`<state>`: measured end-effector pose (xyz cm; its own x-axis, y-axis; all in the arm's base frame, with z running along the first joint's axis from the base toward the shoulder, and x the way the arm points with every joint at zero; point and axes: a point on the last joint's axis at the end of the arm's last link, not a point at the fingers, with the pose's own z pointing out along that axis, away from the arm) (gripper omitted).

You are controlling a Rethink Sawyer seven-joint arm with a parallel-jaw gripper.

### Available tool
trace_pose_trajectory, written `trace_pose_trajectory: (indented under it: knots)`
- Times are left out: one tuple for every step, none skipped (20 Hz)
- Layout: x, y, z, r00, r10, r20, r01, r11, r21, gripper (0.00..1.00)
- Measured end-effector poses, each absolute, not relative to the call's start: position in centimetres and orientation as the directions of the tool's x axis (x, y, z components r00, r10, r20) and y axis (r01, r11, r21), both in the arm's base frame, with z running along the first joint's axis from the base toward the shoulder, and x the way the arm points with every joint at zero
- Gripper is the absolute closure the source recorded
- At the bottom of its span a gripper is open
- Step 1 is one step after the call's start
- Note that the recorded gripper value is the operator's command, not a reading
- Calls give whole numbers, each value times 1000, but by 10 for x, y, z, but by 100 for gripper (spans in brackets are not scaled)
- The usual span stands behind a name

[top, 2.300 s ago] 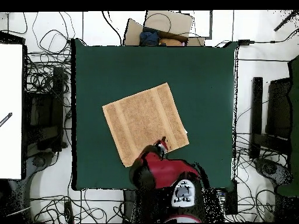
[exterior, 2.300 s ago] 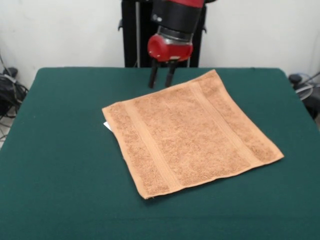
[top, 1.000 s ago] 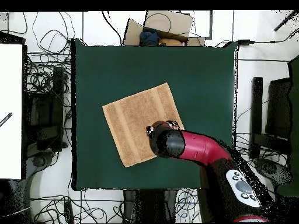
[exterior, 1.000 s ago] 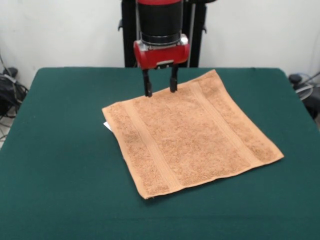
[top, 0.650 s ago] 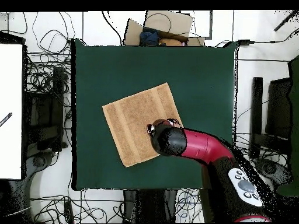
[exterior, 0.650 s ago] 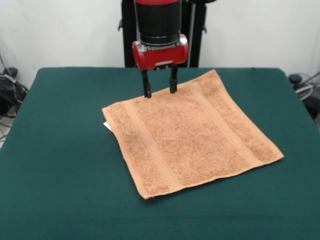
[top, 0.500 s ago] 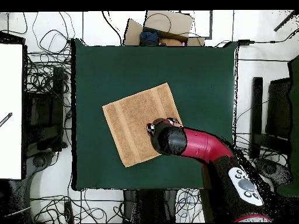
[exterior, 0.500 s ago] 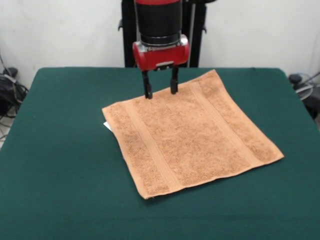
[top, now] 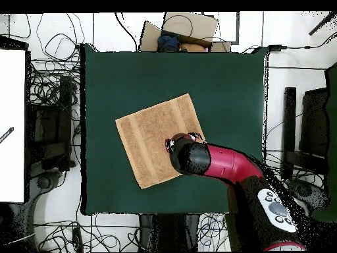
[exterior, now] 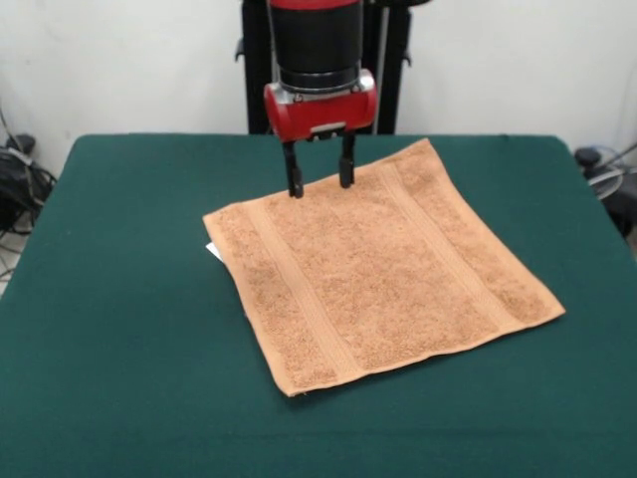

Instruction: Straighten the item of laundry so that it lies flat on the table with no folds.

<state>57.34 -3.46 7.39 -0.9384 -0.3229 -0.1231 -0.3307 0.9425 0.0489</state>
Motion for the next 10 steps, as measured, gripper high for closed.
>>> trace_pose_trajectory:
  knots:
    - [573, -35, 74, -938, -323, -123, -331, 942, 49, 0]
    - [574, -35, 74, -938, -323, -123, -331, 942, 49, 0]
    - [574, -35, 74, -938, -323, -123, -331, 942, 49, 0]
    - [574, -35, 74, -938, -323, -124, -331, 942, 48, 0]
    - [574, -35, 75, -938, -323, -124, -331, 943, 47, 0]
    - [574, -35, 75, -938, -323, -125, -331, 943, 46, 0]
    - [575, -35, 76, -938, -323, -127, -331, 943, 45, 0]
    - [575, -35, 77, -938, -323, -128, -331, 943, 43, 0]
    - [575, -36, 78, -937, -323, -129, -331, 943, 42, 0]
    - [576, -36, 79, -937, -324, -131, -331, 943, 40, 0]
